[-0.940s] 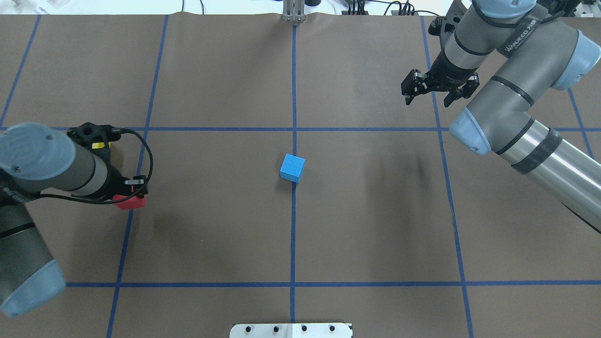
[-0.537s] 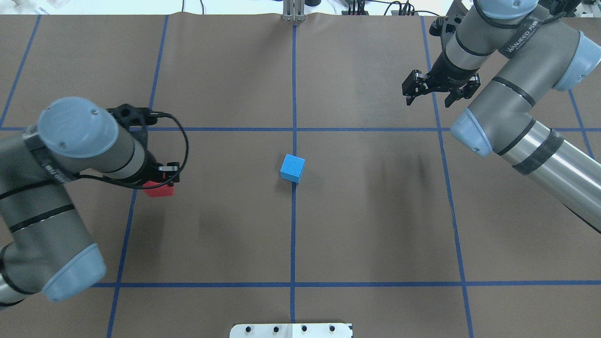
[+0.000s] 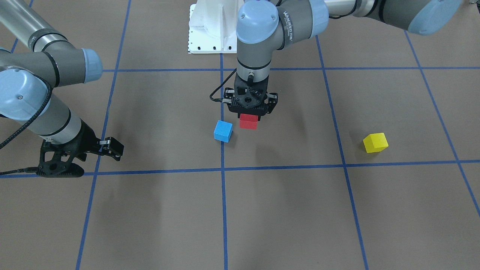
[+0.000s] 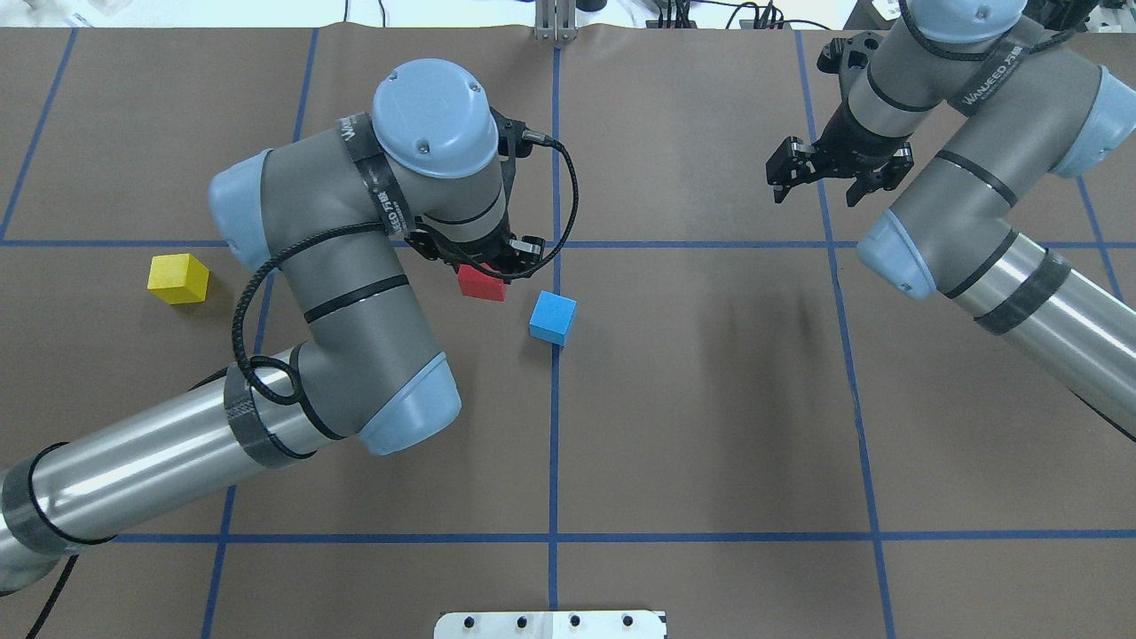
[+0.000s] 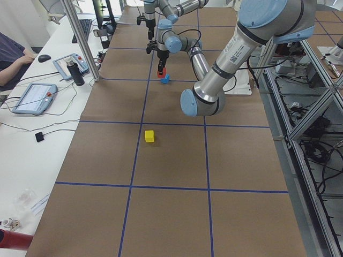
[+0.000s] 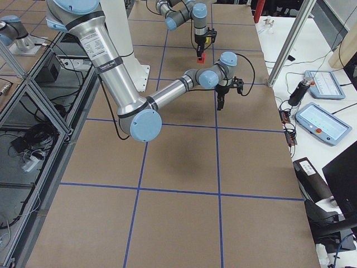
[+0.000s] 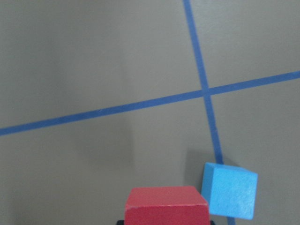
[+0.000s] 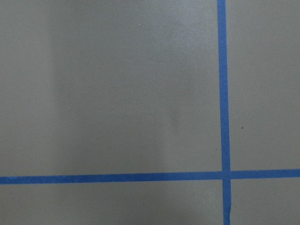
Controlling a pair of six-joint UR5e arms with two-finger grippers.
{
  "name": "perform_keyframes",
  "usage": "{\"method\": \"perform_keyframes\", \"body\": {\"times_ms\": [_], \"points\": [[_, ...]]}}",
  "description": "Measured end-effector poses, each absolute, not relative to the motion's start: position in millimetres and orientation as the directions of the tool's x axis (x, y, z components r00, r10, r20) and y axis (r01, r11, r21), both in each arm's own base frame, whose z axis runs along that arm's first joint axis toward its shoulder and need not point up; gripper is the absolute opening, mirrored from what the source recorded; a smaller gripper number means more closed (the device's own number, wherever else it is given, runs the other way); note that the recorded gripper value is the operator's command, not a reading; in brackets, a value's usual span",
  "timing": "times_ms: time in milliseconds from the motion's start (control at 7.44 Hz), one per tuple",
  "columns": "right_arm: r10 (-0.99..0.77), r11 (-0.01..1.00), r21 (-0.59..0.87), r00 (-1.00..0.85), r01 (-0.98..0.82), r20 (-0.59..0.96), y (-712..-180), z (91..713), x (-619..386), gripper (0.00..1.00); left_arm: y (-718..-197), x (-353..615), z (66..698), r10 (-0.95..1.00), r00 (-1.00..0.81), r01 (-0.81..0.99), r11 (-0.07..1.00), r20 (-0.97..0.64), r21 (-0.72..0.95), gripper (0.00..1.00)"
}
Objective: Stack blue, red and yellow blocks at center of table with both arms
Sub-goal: 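Grasp the red cube with the left gripper and carry it over the blue cube, then lower the red cube onto the blue cube and open the left gripper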
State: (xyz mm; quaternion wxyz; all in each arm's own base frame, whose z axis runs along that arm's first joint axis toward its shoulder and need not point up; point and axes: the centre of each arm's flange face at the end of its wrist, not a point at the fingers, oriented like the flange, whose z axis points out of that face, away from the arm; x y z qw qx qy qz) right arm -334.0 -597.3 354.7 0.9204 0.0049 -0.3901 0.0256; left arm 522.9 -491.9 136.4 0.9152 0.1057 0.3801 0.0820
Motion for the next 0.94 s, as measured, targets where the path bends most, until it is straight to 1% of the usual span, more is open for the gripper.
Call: {"method": "perform_keyframes", "body": {"times_ms": [269,940], "points": [[0.045,0.999,-0.012,0.695,-0.052,0.718,-597,355,-334,1.0,-494,551,140,0.281,0.668,-0.095,0.951,-0.689,0.296,0.0],[0.048,0.998,-0.015,0.696,-0.054,0.716,-598,357,-333,1.0,-469,585,137,0.326,0.642,-0.143,0.94,-0.694,0.309,0.0]]}}
